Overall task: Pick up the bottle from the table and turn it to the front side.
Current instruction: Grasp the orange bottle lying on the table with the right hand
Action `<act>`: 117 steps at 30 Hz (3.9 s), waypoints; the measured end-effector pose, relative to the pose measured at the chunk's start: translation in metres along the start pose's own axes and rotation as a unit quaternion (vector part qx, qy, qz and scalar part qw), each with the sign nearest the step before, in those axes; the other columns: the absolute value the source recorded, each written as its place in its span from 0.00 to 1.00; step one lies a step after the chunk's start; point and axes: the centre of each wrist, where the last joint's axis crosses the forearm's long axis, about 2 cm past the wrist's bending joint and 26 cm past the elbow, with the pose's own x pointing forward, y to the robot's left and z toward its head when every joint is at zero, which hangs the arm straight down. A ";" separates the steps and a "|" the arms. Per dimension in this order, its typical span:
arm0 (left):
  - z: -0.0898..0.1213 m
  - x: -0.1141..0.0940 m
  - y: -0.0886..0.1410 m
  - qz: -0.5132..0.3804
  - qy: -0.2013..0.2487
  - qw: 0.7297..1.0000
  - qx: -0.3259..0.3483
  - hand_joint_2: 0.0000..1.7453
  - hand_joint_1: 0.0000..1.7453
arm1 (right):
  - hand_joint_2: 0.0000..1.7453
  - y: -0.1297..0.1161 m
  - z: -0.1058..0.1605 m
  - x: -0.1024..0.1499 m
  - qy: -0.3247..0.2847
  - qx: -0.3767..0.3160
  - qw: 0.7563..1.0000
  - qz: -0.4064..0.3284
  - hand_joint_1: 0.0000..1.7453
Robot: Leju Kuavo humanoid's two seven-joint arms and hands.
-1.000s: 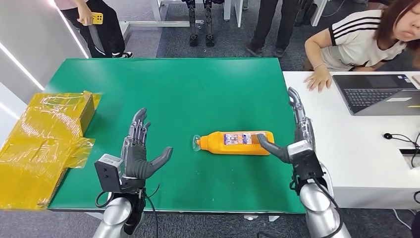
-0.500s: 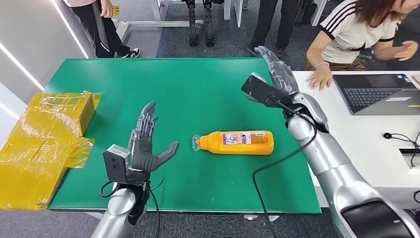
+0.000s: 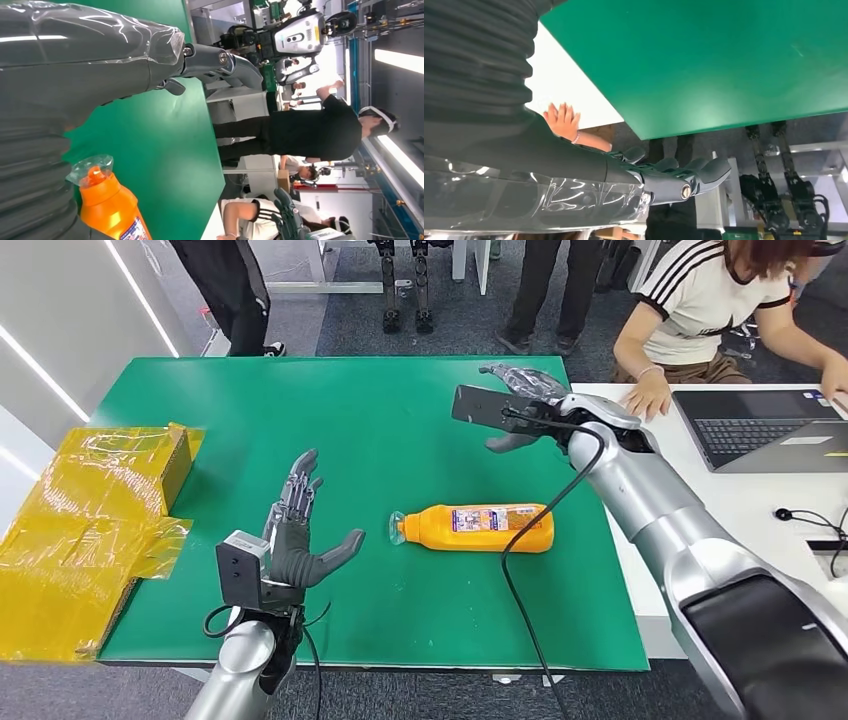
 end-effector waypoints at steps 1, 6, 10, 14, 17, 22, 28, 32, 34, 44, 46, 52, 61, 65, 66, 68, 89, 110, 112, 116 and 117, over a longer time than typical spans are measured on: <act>0.000 0.000 0.000 0.000 0.001 1.000 -0.001 1.00 0.00 | 1.00 -0.001 -0.001 0.000 0.004 0.017 1.000 0.005 0.00; 0.000 0.000 0.000 0.006 0.014 1.000 -0.009 1.00 0.00 | 1.00 -0.006 -0.003 0.002 0.027 0.125 0.991 0.031 0.00; 0.001 0.000 0.000 0.007 0.018 1.000 -0.011 1.00 0.00 | 1.00 -0.005 -0.003 0.000 0.028 0.160 0.986 0.042 0.00; 0.003 -0.001 0.000 0.008 0.023 1.000 -0.012 1.00 0.00 | 1.00 0.001 -0.004 0.001 0.030 0.181 0.982 0.053 0.00; 0.003 -0.001 0.000 0.009 0.026 1.000 -0.010 1.00 0.00 | 1.00 0.006 -0.005 0.003 0.028 0.188 0.980 0.056 0.00; 0.004 -0.001 0.000 0.011 0.031 0.999 -0.007 1.00 0.00 | 1.00 0.013 -0.007 0.006 0.034 0.202 0.976 0.075 0.00; 0.006 -0.002 0.001 0.011 0.036 0.999 -0.003 1.00 0.00 | 1.00 0.019 -0.007 0.005 0.045 0.223 0.970 0.092 0.00; 0.007 -0.002 0.002 0.010 0.038 0.999 -0.002 1.00 0.00 | 1.00 0.022 -0.008 0.004 0.049 0.230 0.967 0.100 0.00; 0.009 -0.002 0.003 0.010 0.040 0.999 0.001 1.00 0.00 | 1.00 0.024 -0.008 0.004 0.051 0.233 0.966 0.104 0.00; 0.013 0.000 0.003 0.008 0.044 0.999 0.007 1.00 0.00 | 1.00 0.036 -0.011 0.006 0.060 0.244 0.960 0.121 0.00; 0.014 0.000 0.004 0.008 0.044 0.999 0.008 1.00 0.00 | 1.00 0.037 -0.012 0.006 0.062 0.245 0.960 0.123 0.00; 0.013 0.001 0.005 0.007 0.046 0.999 0.009 1.00 0.00 | 1.00 0.046 -0.011 0.001 0.070 0.261 0.954 0.130 0.00; 0.014 0.000 0.007 0.006 0.048 0.999 0.016 1.00 0.00 | 1.00 0.062 -0.009 -0.013 0.083 0.279 0.948 0.125 0.00; 0.014 0.000 0.007 0.007 0.048 0.999 0.018 1.00 0.00 | 1.00 0.069 -0.008 -0.017 0.088 0.287 0.946 0.121 0.00; 0.014 0.000 0.007 0.007 0.048 0.999 0.018 1.00 0.00 | 1.00 0.070 -0.008 -0.017 0.089 0.288 0.946 0.120 0.00; 0.014 0.000 0.007 0.007 0.048 0.999 0.018 1.00 0.00 | 1.00 0.072 -0.008 -0.018 0.091 0.290 0.945 0.120 0.00; 0.027 -0.001 0.006 0.007 0.058 0.998 0.025 1.00 0.00 | 1.00 0.114 -0.002 -0.029 0.098 0.283 0.944 0.140 0.00; 0.038 -0.002 0.007 0.009 0.064 0.997 0.030 1.00 0.00 | 1.00 0.144 0.003 -0.031 0.075 0.228 0.954 0.180 1.00; 0.038 -0.001 0.006 0.009 0.063 0.998 0.030 1.00 0.00 | 1.00 0.144 0.003 -0.030 0.073 0.227 0.954 0.182 1.00; 0.038 0.000 0.007 0.009 0.060 0.998 0.031 1.00 0.00 | 1.00 0.145 0.002 -0.028 0.070 0.227 0.953 0.188 1.00; 0.037 0.000 0.007 0.009 0.059 0.998 0.032 1.00 0.00 | 1.00 0.145 0.001 -0.026 0.069 0.226 0.953 0.189 1.00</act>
